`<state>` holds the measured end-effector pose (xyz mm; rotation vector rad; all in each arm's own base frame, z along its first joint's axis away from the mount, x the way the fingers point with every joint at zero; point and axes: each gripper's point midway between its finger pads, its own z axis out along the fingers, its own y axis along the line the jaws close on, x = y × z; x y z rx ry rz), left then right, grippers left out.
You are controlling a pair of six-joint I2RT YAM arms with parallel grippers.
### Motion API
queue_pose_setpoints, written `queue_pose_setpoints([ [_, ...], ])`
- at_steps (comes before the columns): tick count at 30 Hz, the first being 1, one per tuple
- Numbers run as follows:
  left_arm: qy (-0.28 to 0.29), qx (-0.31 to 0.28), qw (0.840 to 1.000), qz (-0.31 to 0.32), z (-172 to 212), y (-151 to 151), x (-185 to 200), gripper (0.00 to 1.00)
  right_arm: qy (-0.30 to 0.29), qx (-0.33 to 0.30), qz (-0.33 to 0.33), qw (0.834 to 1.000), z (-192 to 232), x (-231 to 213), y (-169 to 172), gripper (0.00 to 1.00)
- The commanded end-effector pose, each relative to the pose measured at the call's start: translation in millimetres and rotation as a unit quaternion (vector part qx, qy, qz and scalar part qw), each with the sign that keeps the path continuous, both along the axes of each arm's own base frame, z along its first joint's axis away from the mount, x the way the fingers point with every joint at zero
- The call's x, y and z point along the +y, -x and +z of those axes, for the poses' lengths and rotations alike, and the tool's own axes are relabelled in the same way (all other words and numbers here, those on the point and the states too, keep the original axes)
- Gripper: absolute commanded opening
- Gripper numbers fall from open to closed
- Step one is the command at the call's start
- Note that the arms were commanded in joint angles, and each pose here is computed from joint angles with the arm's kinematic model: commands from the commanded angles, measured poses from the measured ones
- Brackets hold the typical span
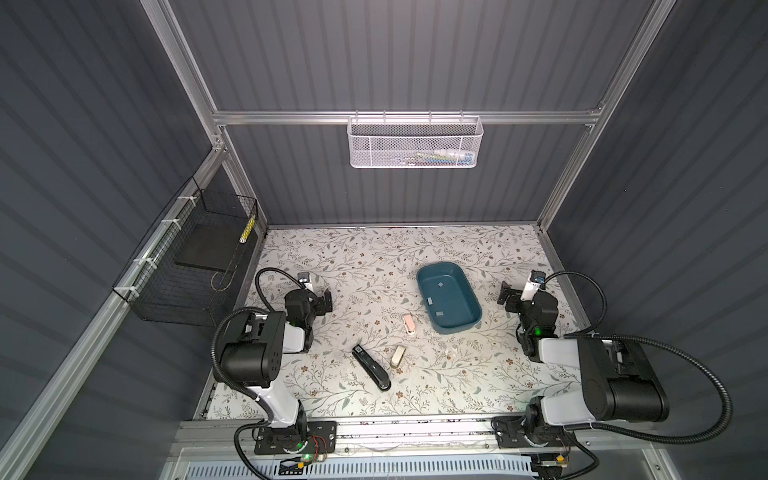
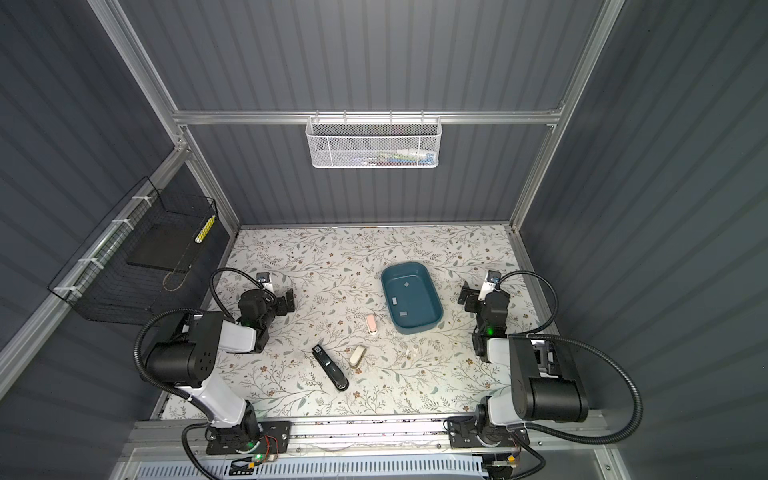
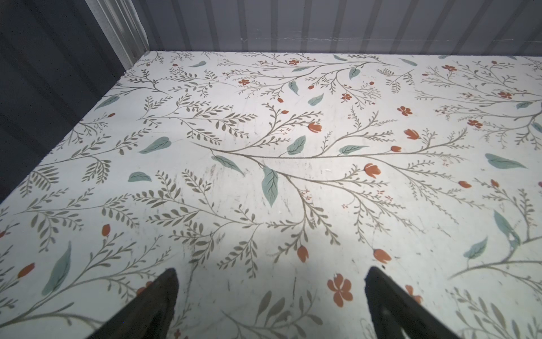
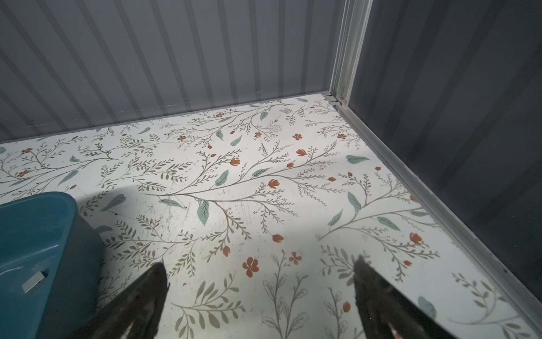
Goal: Load the staples into the stapler
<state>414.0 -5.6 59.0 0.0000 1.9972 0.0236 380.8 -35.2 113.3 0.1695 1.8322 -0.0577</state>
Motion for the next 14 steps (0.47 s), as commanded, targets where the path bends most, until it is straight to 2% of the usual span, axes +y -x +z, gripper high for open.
queue_pose_setpoints([
  [1,-0.007,-0.003,1.0,-0.01,3.2,-4.9,-2.4,0.99,-0.001,-0.011,0.003,1.0,4.9,1.2,-3.0,0.99],
  [14,-0.007,-0.004,1.0,-0.01,3.4,-4.9,-2.3,0.99,0.007,-0.011,0.015,1.0,5.7,7.4,-3.9,0.99],
])
